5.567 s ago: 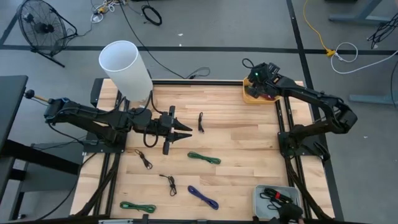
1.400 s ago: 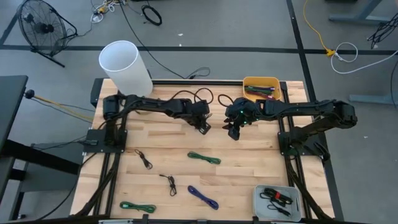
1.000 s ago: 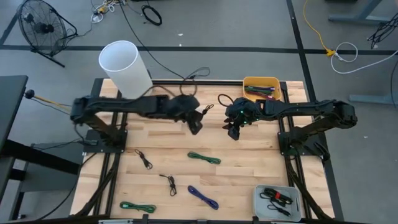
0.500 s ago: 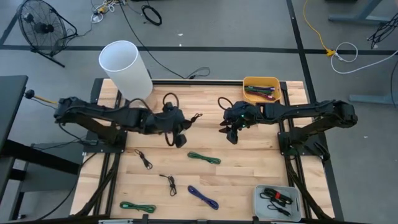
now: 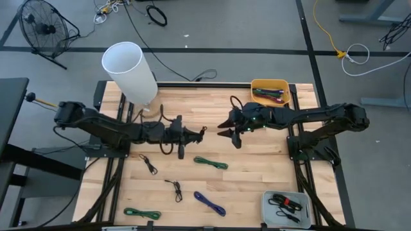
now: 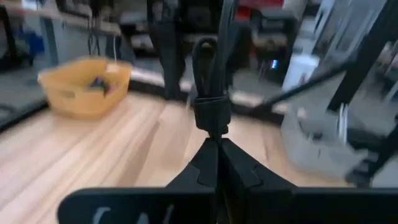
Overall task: Pick & Place USB Port
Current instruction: Put the black USB cable into the gray bin
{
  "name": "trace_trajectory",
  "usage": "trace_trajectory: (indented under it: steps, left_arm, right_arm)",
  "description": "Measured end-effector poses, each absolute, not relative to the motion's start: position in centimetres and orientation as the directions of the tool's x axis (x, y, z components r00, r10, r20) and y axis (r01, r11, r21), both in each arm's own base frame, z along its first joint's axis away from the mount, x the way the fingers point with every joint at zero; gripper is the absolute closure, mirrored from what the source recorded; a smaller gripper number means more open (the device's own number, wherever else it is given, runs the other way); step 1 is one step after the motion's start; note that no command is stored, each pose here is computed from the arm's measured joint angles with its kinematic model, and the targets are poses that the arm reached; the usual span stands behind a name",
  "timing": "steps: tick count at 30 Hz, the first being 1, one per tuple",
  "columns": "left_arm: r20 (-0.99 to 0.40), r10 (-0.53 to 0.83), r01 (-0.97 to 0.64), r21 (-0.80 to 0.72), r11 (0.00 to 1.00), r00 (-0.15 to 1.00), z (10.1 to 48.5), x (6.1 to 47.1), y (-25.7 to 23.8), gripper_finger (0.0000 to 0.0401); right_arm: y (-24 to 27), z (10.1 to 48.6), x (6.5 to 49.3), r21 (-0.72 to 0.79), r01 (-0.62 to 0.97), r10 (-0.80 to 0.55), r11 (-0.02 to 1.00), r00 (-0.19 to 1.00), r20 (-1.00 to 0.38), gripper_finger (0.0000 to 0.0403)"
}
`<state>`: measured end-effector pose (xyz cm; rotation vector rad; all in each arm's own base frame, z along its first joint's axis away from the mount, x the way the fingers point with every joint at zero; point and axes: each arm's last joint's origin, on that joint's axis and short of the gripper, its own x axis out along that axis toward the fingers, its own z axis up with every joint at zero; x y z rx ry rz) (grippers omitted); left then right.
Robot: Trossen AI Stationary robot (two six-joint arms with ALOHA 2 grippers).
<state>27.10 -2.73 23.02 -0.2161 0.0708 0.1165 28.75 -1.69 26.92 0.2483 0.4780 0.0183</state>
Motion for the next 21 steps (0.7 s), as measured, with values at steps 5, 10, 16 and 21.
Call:
trace_trajectory:
  steps: [5,10,16,21]
  left_arm:
    - [-0.022,0.092,-0.094,-0.219,0.971,0.996,23.1,27.8,-2.6,0.0397]
    - [0.017,0.071,-0.066,-0.225,0.972,0.997,23.0,28.1,-2.7,0.0397]
    - [0.035,0.07,-0.06,-0.228,0.972,0.997,23.2,28.2,-2.7,0.0397]
    - [0.048,0.07,-0.057,-0.229,0.972,0.996,23.3,28.2,-2.7,0.0397]
  right_arm:
    - [-0.3,28.3,29.4,0.243,-0.072,0.148,0.967,0.939,-0.31,0.0239]
    - [0.9,29.2,29.6,0.207,-0.131,0.177,0.969,0.959,-0.221,0.0239]
    - [1.5,29.6,29.7,0.141,-0.073,0.097,0.987,0.98,-0.174,0.0239]
    - [1.5,29.8,30.0,0.126,-0.046,0.062,0.991,0.989,-0.131,0.0239]
